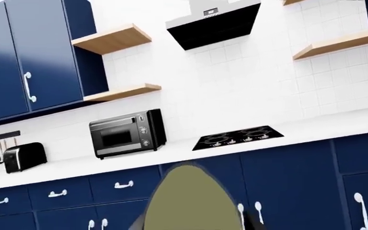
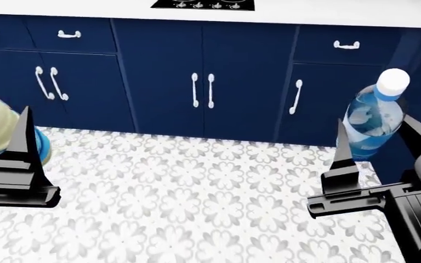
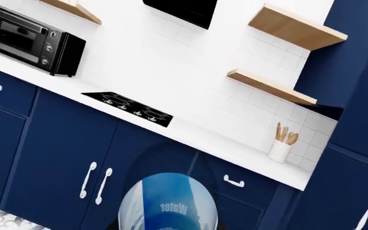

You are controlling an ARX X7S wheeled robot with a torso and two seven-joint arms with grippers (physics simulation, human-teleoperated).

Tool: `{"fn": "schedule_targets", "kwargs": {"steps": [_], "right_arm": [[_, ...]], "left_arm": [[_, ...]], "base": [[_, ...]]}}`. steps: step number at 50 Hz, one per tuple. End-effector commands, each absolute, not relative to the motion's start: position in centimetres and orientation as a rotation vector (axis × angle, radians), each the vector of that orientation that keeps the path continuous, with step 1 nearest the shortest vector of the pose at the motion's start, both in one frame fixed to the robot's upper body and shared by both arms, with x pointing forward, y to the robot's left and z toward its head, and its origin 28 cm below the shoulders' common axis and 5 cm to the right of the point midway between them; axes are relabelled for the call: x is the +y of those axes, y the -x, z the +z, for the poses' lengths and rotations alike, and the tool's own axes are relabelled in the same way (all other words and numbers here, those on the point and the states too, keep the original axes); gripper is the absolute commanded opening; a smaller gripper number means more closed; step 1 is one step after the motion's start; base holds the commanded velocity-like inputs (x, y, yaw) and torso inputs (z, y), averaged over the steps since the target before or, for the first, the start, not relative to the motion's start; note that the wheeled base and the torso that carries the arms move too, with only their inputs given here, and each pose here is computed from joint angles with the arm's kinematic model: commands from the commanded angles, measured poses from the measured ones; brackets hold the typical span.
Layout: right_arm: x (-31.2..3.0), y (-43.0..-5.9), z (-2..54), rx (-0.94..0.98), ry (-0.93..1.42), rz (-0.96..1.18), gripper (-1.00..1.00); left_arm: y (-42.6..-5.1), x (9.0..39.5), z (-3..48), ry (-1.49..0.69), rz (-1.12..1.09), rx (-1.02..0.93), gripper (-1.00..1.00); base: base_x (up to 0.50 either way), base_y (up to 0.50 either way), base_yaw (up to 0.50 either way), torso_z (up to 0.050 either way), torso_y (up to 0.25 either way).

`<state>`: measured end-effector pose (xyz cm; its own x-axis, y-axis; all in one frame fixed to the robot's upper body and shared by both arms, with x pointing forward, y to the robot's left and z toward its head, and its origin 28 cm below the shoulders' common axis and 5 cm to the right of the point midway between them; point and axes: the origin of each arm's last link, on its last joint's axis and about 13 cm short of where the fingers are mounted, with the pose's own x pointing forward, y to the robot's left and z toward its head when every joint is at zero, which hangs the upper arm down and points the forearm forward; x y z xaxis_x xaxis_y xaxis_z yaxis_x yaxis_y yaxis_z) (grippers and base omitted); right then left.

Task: Move the drinks to the dining counter.

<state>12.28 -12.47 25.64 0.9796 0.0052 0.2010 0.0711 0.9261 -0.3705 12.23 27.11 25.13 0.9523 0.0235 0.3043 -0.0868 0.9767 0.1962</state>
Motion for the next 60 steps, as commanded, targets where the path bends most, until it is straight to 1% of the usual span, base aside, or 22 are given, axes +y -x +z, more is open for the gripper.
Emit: {"fn": "schedule_targets", "kwargs": {"steps": [1,28,60], "right_arm": [[-12.59,-12.43,25.78,-0.213,0.404,-0.062,-1.00],[-12.50,-12.45,25.62,-0.213,0.411,-0.047,-1.00],[-12.34,-12.47,25.52,-0.203,0.428,-0.027,-1.00]], "left_arm": [[-12.24,27.15,25.24,-0.202,0.066,-0.315,-1.00],[-12.32,27.06,25.20,-0.205,0.065,-0.312,-1.00],[-12.32,27.04,25.20,-0.209,0.064,-0.310,-1.00]], "base": [[-0.33,-0.04,0.47,0.000,0.000],[-0.31,-0.06,0.47,0.000,0.000],[-0.27,-0.10,0.47,0.001,0.000]]}}
